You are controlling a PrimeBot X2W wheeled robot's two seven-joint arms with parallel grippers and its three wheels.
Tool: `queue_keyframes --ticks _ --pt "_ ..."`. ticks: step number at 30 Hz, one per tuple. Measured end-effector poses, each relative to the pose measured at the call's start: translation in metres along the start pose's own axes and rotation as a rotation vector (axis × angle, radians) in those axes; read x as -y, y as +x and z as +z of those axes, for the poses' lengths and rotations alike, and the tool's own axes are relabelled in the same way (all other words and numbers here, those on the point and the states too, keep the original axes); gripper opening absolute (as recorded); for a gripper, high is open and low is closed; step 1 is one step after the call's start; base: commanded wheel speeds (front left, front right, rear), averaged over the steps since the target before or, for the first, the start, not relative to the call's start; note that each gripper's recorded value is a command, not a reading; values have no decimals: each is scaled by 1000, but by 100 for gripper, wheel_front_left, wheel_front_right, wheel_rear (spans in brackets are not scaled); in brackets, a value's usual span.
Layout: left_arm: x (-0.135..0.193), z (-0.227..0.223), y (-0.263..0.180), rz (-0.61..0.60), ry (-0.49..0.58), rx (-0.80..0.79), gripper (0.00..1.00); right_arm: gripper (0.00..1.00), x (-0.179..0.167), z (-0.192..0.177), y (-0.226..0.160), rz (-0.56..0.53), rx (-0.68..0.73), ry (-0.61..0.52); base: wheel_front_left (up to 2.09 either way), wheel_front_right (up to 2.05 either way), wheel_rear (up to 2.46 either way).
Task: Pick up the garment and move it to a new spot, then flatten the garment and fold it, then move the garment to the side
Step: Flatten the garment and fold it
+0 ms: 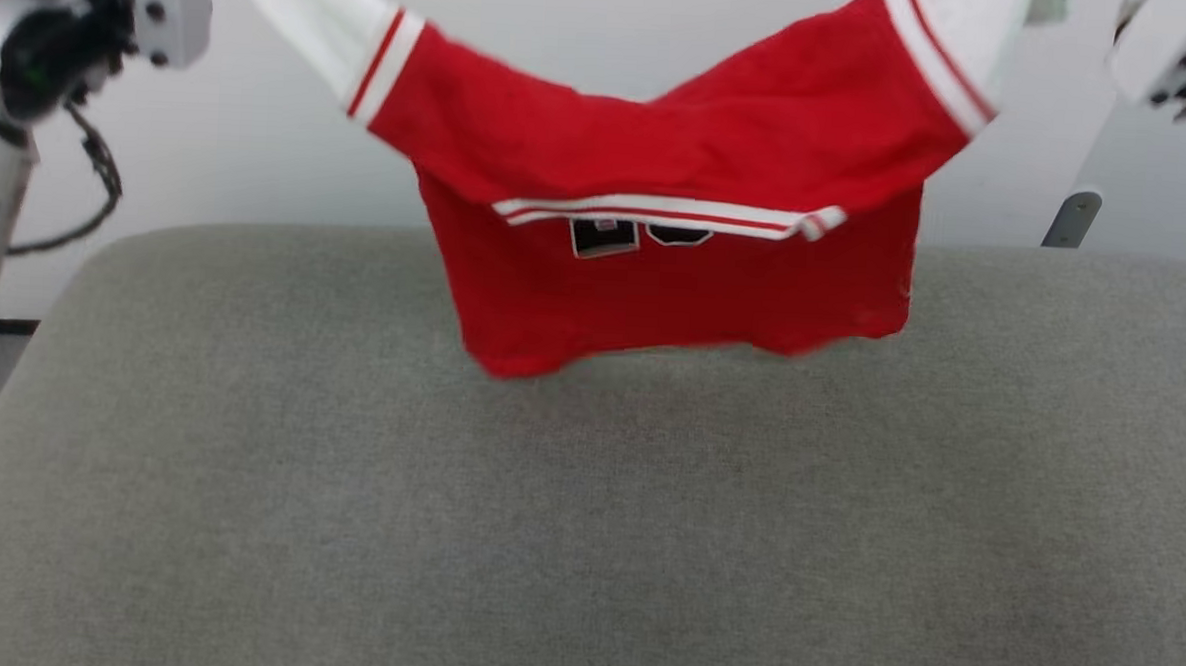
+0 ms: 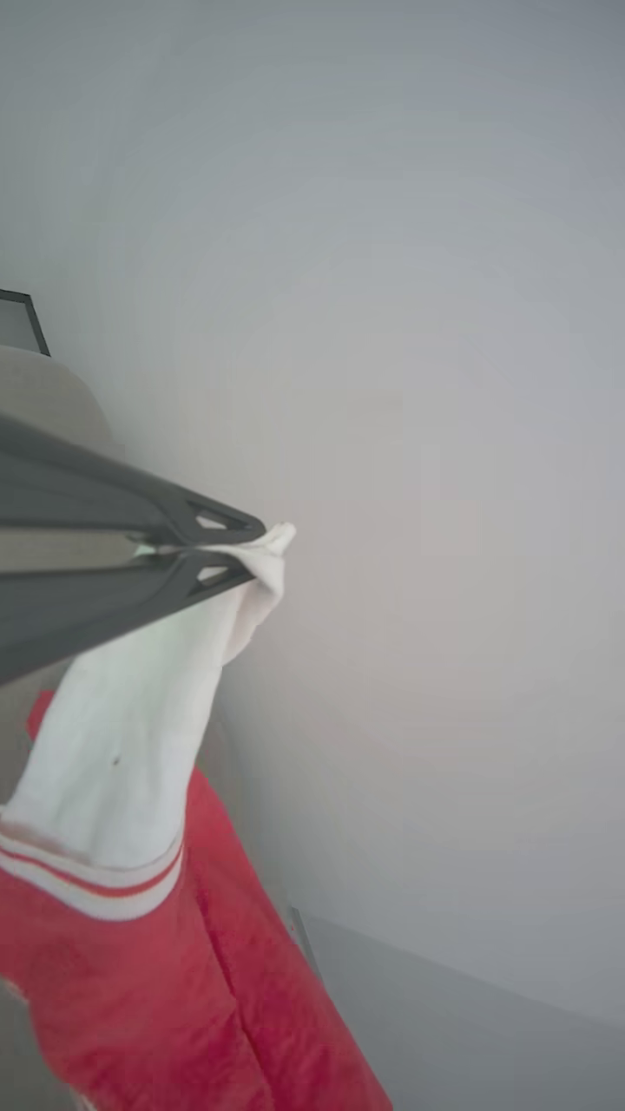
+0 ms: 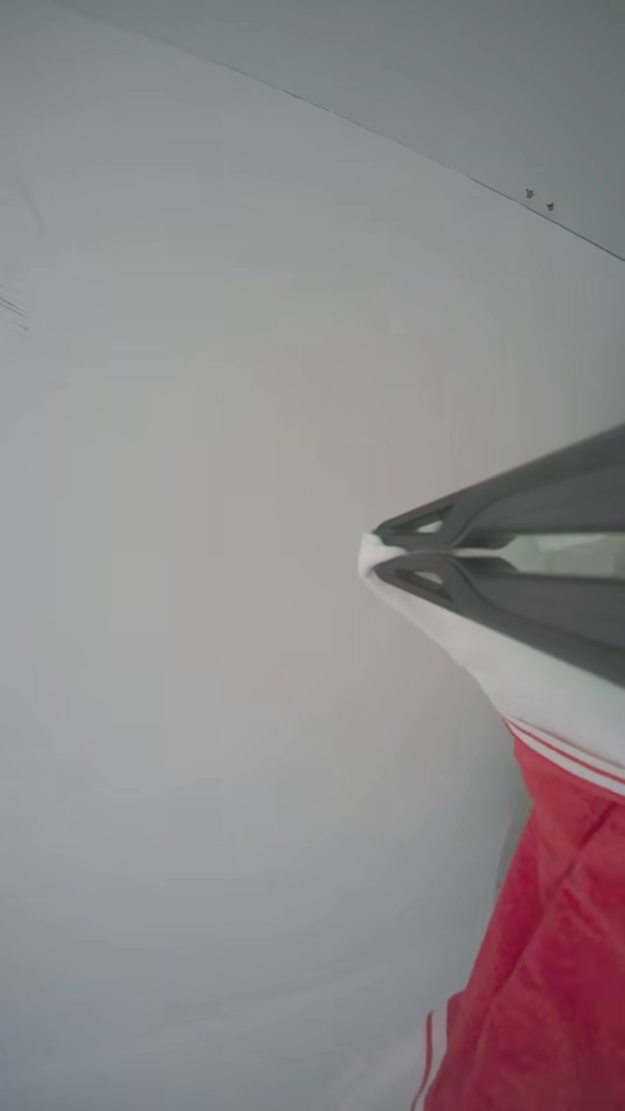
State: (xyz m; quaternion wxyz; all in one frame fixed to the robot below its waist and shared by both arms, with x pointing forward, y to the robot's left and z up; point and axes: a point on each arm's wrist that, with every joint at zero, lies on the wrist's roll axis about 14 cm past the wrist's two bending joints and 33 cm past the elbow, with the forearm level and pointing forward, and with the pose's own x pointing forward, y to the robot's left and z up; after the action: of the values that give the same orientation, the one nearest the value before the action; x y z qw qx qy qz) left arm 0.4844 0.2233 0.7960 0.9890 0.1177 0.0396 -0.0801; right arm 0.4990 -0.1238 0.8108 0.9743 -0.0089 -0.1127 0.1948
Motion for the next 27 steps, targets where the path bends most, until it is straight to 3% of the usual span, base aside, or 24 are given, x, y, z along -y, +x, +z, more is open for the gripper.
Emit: queue_keyframes --ticks 5,13,18,22,27 --pt "-5 25 -3 15 11 51 0 0 1 24 8 -3 47 -14 0 0 0" --pt "-5 38 20 11 26 92 0 0 13 24 32 -14 60 -24 0 0 0" --pt "1 33 55 -10 28 106 0 0 33 15 58 -40 93 -41 0 0 0" --pt "2 32 91 -7 43 145 0 0 52 11 83 -74 172 -118 0 0 0" --pt "9 41 141 8 42 294 0 0 75 -3 116 -115 309 -210 0 0 0"
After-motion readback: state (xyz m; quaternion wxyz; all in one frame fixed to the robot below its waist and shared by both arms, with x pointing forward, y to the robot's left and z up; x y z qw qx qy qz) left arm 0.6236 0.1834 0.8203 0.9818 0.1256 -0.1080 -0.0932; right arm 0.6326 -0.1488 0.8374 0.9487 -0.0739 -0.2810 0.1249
